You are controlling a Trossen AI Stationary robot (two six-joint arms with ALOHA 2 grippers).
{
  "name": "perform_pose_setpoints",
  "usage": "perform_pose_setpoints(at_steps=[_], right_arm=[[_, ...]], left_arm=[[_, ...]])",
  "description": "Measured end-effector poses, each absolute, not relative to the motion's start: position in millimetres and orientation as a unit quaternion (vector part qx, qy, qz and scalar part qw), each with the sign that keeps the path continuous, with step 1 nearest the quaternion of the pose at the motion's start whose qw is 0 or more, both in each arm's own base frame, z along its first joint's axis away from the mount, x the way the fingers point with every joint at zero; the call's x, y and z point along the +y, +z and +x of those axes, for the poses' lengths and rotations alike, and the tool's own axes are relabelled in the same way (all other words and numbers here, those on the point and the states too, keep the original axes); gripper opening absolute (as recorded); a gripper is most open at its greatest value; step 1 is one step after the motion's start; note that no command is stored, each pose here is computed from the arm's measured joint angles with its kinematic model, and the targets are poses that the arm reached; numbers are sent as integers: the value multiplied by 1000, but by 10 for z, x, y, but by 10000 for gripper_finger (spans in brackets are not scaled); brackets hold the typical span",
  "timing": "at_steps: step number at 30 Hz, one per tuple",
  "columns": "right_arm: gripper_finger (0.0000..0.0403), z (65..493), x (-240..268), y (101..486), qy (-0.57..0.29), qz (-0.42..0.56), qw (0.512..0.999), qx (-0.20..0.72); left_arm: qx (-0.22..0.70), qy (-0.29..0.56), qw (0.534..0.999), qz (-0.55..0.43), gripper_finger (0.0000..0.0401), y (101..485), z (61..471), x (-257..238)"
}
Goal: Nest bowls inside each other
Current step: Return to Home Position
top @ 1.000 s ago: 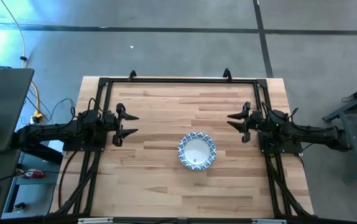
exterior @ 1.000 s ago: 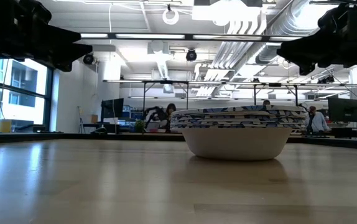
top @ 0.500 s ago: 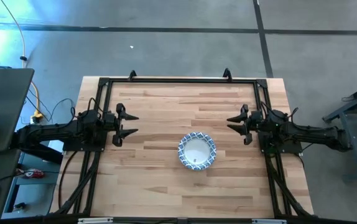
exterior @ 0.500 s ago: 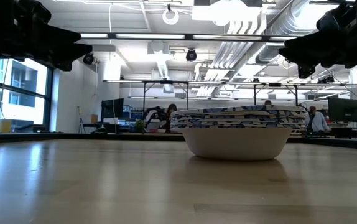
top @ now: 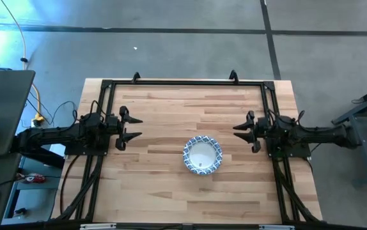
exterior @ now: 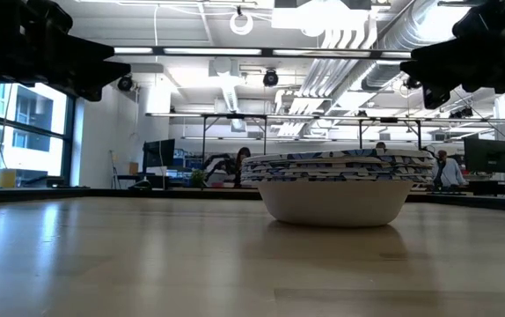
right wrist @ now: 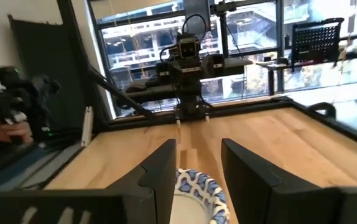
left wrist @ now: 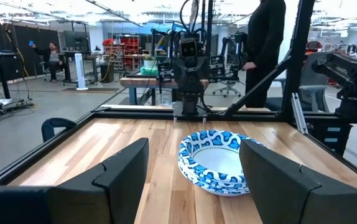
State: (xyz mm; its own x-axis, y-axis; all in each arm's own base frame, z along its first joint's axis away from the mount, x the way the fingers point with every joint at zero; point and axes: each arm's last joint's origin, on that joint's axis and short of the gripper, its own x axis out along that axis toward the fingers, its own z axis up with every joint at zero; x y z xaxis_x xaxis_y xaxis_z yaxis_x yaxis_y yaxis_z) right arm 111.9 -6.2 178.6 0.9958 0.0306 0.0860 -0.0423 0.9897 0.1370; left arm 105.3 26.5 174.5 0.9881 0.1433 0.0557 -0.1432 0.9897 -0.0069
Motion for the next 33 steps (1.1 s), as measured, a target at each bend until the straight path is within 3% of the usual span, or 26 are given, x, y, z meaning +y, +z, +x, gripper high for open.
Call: perform_pose_setpoints(at_steps=[17, 33], right_arm=[[119, 1122, -33, 1780, -9, -92, 995, -40], [119, 1123, -34, 1755, -8, -79, 996, -27]], left_arm=[[-27, 72, 997, 12, 241, 1745, 1053, 265], [-27, 72, 997, 8, 241, 1745, 1054, 265]])
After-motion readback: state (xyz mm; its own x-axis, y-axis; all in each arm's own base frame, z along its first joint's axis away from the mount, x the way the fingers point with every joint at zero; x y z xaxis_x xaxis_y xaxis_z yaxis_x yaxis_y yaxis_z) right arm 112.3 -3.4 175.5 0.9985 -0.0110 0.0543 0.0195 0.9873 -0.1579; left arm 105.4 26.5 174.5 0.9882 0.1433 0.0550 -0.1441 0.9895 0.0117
